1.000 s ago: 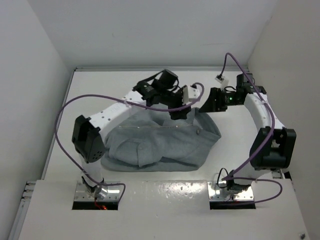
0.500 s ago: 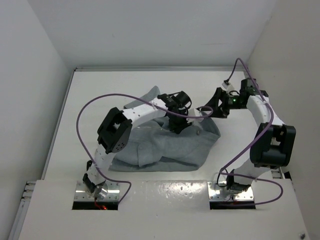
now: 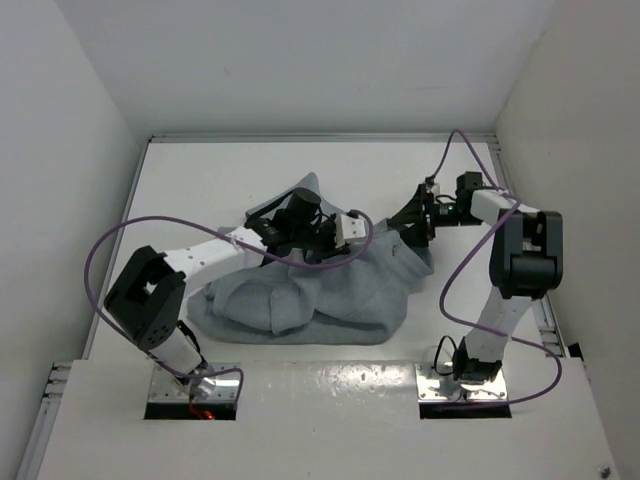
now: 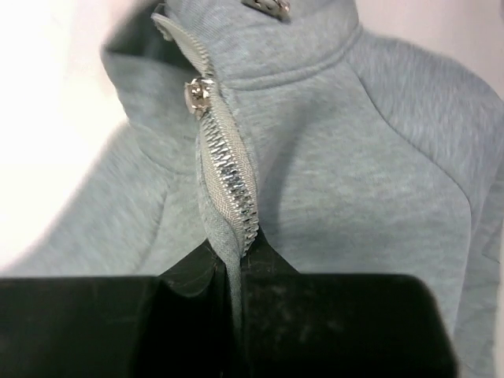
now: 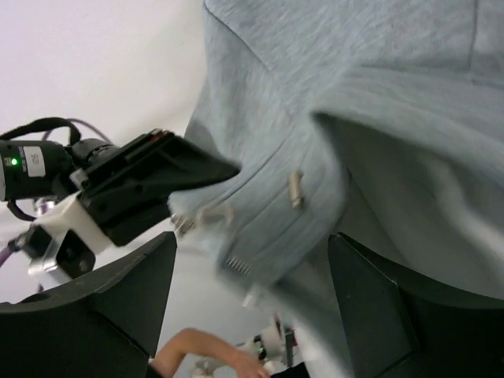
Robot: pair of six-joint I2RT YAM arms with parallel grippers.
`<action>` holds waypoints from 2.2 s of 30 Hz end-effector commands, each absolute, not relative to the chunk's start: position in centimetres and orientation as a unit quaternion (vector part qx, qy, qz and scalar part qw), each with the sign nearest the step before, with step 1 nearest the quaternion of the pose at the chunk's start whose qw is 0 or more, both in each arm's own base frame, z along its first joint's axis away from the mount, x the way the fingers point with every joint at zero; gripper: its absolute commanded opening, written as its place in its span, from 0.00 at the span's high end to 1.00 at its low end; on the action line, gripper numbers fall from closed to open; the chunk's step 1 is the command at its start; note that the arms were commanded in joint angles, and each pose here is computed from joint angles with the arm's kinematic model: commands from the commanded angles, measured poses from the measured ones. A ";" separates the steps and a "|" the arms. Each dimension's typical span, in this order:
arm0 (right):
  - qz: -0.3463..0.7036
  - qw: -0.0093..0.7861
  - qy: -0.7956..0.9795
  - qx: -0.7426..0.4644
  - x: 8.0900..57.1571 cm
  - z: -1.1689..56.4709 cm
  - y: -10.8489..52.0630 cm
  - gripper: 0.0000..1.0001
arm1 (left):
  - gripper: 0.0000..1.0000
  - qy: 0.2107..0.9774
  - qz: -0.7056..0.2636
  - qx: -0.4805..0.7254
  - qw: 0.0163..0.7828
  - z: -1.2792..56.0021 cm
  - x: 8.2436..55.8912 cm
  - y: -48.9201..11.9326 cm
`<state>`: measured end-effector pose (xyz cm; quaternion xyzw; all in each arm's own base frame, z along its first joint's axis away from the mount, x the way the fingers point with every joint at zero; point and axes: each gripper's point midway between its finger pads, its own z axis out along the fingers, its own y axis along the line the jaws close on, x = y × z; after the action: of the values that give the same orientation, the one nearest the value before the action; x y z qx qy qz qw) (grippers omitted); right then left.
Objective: Zip up the jacket
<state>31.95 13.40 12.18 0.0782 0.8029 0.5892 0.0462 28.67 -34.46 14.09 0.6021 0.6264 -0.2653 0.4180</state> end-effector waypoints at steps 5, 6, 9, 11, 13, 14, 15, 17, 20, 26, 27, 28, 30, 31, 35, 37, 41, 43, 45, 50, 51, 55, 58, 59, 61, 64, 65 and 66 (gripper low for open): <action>0.690 0.033 0.723 -0.006 32.6 17.2 16.6 0.20 | 1.00 0.503 -0.258 0.637 0.525 19.1 29.2 -36.5; 0.695 0.031 0.718 -0.021 32.6 17.7 17.3 0.21 | 1.00 0.508 -0.249 0.634 0.527 19.1 29.7 -36.5; 0.718 0.018 0.695 -0.039 31.4 20.2 18.5 0.23 | 1.00 0.522 -0.231 0.626 0.531 18.9 30.9 -36.1; 0.725 0.034 0.686 -0.049 30.6 22.2 18.6 0.24 | 1.00 0.528 -0.222 0.617 0.539 18.9 31.8 -35.9; 0.716 0.081 0.687 -0.094 30.5 21.1 18.9 0.28 | 1.00 0.529 -0.222 0.617 0.538 18.6 31.9 -36.0; 0.715 0.039 0.696 -0.054 29.5 22.0 18.8 0.37 | 1.00 0.523 -0.221 0.615 0.547 19.3 32.2 -36.2; 0.708 0.044 0.702 -0.069 29.0 21.6 18.7 0.43 | 1.00 0.526 -0.218 0.609 0.552 19.5 32.5 -36.2; 0.704 0.050 0.703 -0.083 28.4 21.7 18.8 0.54 | 1.00 0.532 -0.213 0.601 0.557 19.7 33.0 -35.9; 0.698 0.051 0.707 -0.099 27.4 22.2 18.9 0.68 | 1.00 0.530 -0.198 0.591 0.576 20.5 33.9 -35.8; 0.696 0.054 0.709 -0.101 26.1 22.6 18.6 0.79 | 1.00 0.535 -0.178 0.580 0.588 20.8 34.3 -35.1; 0.696 0.058 0.708 -0.104 26.1 22.8 18.5 0.79 | 1.00 0.535 -0.178 0.580 0.588 20.8 34.3 -35.1; 0.696 0.060 0.708 -0.106 26.0 22.9 18.6 0.82 | 1.00 0.532 -0.178 0.578 0.592 21.2 34.2 -35.1; 0.696 0.064 0.707 -0.105 26.2 23.0 18.5 0.83 | 1.00 0.535 -0.174 0.577 0.593 21.0 34.3 -34.9; 0.698 0.063 0.707 -0.099 26.4 23.1 18.4 0.76 | 1.00 0.537 -0.177 0.574 0.592 20.9 34.1 -34.8; 0.701 0.075 0.704 -0.086 26.9 23.7 17.8 0.64 | 1.00 0.539 -0.175 0.568 0.596 21.2 34.1 -34.6; 0.701 0.079 0.704 -0.088 26.9 24.0 17.7 0.60 | 1.00 0.539 -0.175 0.568 0.596 21.2 33.9 -34.4; 0.698 0.077 0.705 -0.096 26.8 23.9 17.9 0.53 | 1.00 0.542 -0.174 0.563 0.599 21.4 34.1 -34.4; 0.694 0.074 0.707 -0.117 26.2 23.6 18.4 0.52 | 1.00 0.546 -0.173 0.559 0.599 21.3 34.2 -34.3; 0.695 0.071 0.705 -0.123 26.1 23.6 18.8 0.55 | 1.00 0.544 -0.173 0.557 0.603 21.5 34.2 -34.4; 0.698 0.071 0.699 -0.137 26.7 23.6 19.8 0.63 | 1.00 0.538 -0.179 0.563 0.601 21.5 33.5 -35.0; 0.700 0.072 0.698 -0.136 26.9 23.6 19.8 0.67 | 1.00 0.538 -0.179 0.563 0.601 21.5 33.5 -35.0; 0.700 0.076 0.698 -0.127 27.4 23.5 19.4 0.82 | 1.00 0.540 -0.171 0.558 0.606 21.7 33.8 -34.9; 0.704 0.085 0.697 -0.111 27.8 23.5 18.7 0.92 | 1.00 0.531 -0.159 0.550 0.624 22.9 34.1 -34.6; 0.706 0.094 0.695 -0.100 28.2 23.6 18.2 0.93 | 1.00 0.522 -0.152 0.551 0.633 23.4 33.9 -34.7; 0.708 0.109 0.691 -0.096 28.6 23.9 17.8 0.95 | 1.00 0.508 -0.127 0.555 0.646 22.8 33.1 -34.3; 0.698 0.123 0.694 -0.125 28.4 24.4 17.7 0.99 | 0.91 0.503 -0.146 0.555 0.646 23.1 32.4 -34.1; 0.693 0.126 0.697 -0.134 28.3 24.4 17.7 1.00 | 0.77 0.506 -0.164 0.558 0.637 23.2 32.2 -34.3; 0.685 0.149 0.694 -0.163 27.9 24.9 17.7 1.00 | 0.73 0.499 -0.181 0.553 0.642 25.1 32.4 -34.3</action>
<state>30.59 18.22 19.22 -0.2511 0.6890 0.6502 0.1986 31.65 -34.58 18.44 0.5792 0.5449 -0.1668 0.5829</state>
